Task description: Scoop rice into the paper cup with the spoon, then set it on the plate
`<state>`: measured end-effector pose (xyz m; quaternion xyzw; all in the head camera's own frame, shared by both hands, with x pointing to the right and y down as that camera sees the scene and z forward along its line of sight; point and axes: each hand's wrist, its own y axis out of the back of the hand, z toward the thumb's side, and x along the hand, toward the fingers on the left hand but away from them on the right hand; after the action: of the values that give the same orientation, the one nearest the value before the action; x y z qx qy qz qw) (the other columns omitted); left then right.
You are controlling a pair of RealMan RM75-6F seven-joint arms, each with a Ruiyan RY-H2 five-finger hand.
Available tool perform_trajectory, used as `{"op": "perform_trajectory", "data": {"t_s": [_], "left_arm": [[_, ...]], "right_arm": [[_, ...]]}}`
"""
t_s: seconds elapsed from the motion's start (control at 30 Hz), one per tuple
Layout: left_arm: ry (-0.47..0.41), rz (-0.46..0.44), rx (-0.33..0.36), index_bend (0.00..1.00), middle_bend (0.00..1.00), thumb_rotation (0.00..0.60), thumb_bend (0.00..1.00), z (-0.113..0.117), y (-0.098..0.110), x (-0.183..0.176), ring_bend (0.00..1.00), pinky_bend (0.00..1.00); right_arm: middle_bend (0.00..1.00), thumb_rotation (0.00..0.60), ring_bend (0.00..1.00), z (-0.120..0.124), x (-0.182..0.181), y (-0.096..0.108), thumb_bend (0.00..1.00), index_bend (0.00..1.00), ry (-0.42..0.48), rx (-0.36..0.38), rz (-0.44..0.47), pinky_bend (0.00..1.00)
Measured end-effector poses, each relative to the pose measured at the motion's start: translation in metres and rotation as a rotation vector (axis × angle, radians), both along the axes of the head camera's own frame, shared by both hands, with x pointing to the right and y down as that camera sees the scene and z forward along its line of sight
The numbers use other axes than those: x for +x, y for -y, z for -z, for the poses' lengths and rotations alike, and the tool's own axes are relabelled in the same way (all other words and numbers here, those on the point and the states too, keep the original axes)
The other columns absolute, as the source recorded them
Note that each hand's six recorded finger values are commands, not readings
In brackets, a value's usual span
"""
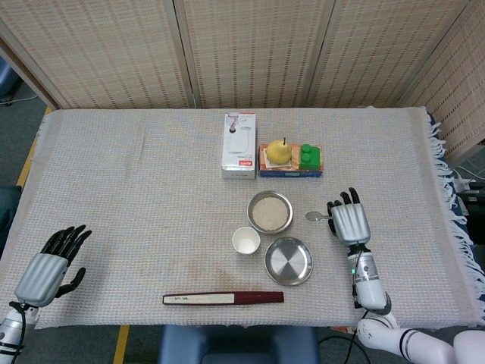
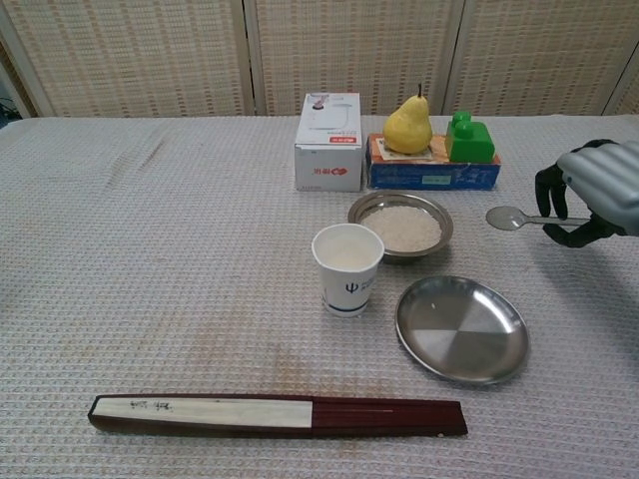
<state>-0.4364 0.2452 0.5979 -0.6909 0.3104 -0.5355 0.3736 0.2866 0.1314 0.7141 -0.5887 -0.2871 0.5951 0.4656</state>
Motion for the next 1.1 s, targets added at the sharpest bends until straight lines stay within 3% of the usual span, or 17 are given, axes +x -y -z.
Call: {"op": "perform_trajectory", "data": {"t_s": [0.23,0.43,0.83,1.1], "left_arm": [[-0.002,0.000,0.003,0.00,0.00,0.600,0.45,0.001,0.000,0.000,0.00,0.10],[-0.007,0.017,0.019,0.00,0.00,0.600,0.45,0.006,0.003,-0.004,0.00,0.11],[-0.031,0.013,0.022,0.00,0.00,0.600,0.45,0.012,0.004,-0.006,0.00,0.11],[-0.029,0.012,0.022,0.00,0.00,0.600,0.45,0.012,0.003,-0.006,0.00,0.11]], "right_arm": [[0.57,0.600,0.22,0.018,-0.043,0.035,0.36,0.93,-0.079,0.065,0.150,0.15],[0.57,0.600,0.22,0.019,-0.091,0.051,0.36,0.93,-0.138,0.086,0.274,0.15],[0.57,0.600,0.23,0.002,-0.130,0.045,0.36,0.93,-0.372,0.083,0.488,0.15],[0.57,0.600,0.23,-0.011,-0.147,0.036,0.36,0.93,-0.454,0.083,0.584,0.15]]}}
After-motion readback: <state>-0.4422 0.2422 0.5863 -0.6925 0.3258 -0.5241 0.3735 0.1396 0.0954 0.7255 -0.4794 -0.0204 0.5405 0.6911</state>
